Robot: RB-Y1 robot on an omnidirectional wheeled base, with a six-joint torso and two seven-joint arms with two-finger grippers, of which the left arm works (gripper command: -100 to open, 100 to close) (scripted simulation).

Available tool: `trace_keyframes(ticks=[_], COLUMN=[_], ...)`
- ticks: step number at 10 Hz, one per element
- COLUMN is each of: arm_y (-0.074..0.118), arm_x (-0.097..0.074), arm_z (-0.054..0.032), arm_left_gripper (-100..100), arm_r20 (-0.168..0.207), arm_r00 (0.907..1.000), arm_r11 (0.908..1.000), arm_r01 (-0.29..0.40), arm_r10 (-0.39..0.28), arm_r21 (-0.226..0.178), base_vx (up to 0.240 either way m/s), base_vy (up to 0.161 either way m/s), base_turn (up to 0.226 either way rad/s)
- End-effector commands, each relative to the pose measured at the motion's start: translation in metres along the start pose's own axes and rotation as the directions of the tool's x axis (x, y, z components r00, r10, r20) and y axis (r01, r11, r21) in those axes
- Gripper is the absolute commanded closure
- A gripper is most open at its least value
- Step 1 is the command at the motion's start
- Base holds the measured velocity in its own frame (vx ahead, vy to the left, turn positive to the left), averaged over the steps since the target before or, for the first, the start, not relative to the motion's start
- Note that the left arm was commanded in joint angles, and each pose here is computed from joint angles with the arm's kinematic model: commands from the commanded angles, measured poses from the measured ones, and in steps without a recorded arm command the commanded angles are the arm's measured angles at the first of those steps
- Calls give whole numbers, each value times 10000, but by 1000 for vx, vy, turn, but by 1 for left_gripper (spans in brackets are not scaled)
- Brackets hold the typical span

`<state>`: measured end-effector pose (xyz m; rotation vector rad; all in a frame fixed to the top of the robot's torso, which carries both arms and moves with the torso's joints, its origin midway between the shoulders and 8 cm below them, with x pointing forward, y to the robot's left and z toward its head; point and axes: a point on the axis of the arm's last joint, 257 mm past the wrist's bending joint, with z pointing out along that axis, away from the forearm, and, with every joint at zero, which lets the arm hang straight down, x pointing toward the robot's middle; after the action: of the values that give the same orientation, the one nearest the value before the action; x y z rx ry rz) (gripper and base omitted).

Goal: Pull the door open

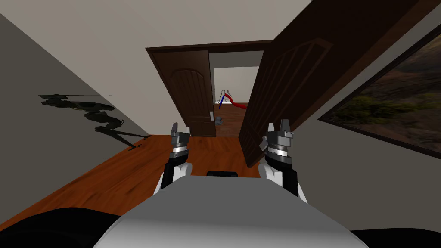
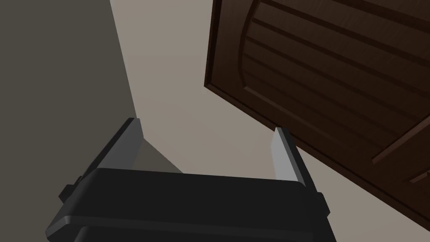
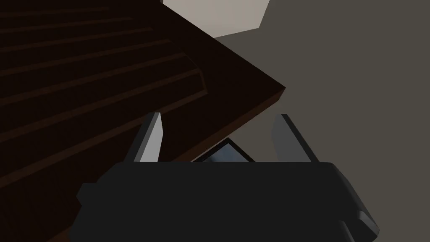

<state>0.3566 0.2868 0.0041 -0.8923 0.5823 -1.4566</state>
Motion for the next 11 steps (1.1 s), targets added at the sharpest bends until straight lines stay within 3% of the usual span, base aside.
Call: trace_keyframes(ticks=[1,5,11], arm_y=[129,352,956], arm_x=[-2,-18,-110], arm_z=[-6,-19,-79], arm_left_gripper=[-100,-100,-100], arm_r20=[-113,-268,-540], arm_r00=[9999,9994,9968], arm_r11=[9997,9975,9823], arm_r01=[-94,-253,-683], arm_r10=[91,236,598], arm_r21=[-243,-653,-1743], base_vx=[110,166,168], base_vy=[16,6,17], base_turn=[-30,-24,-36])
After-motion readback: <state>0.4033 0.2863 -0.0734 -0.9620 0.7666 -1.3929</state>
